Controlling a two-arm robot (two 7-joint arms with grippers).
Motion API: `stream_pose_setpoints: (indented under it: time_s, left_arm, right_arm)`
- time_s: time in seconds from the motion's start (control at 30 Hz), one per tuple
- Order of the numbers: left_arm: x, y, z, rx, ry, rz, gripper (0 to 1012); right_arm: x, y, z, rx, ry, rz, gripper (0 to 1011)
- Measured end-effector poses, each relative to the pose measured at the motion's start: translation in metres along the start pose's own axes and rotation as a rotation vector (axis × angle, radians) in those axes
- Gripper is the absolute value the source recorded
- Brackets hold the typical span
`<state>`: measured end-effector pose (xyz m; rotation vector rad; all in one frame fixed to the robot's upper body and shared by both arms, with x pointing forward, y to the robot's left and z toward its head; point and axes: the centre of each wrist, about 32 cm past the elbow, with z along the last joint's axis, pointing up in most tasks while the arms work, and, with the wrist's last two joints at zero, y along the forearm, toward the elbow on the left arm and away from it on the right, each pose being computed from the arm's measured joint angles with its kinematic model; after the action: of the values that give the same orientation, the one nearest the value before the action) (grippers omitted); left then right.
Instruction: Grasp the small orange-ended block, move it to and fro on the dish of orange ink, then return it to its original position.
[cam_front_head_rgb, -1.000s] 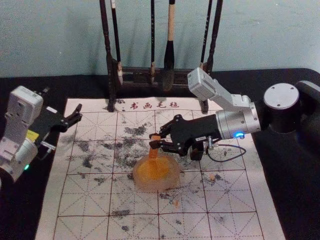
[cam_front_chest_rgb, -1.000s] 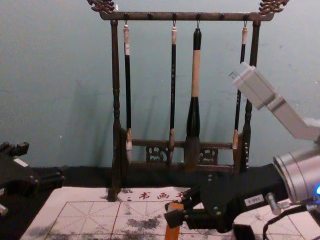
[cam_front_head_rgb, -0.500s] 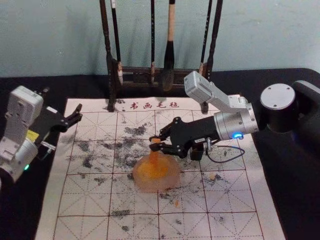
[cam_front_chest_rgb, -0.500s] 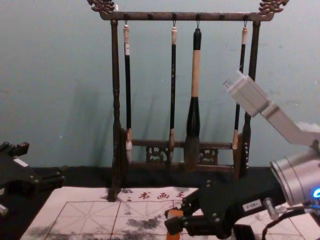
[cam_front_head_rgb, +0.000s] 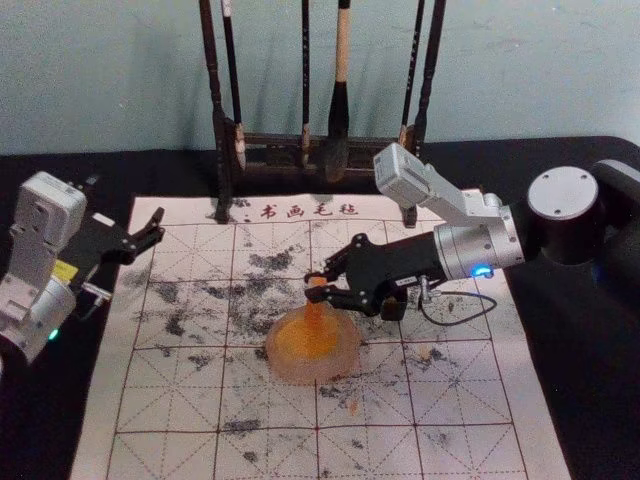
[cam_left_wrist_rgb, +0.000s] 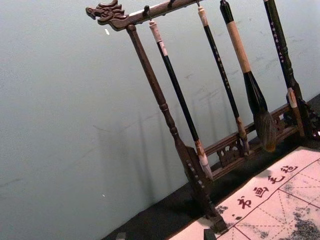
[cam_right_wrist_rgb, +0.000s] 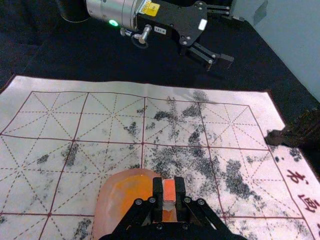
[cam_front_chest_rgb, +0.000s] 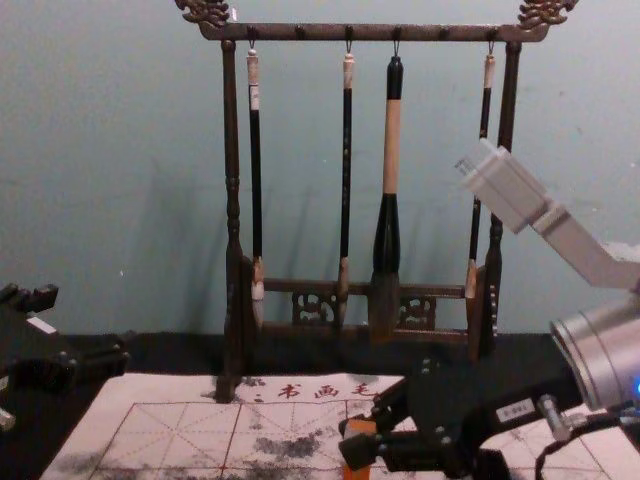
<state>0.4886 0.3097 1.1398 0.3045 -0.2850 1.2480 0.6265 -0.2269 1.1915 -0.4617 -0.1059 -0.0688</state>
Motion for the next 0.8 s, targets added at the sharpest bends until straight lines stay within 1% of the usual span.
stream_pose_setpoints:
  time_s: [0.53,0.8]
  left_arm:
    - [0.0000,0.0000,0.0000,0.000,0.000,0.000,1001]
    - [0.0000,0.0000,0.0000,0.000,0.000,0.000,1001]
  right_arm:
    - [-0.012,-0.012,-0.001,-0.019,-0.012,0.006,134]
    - [-0.019,-0.013,0.000,-0.021,-0.020,0.027,134]
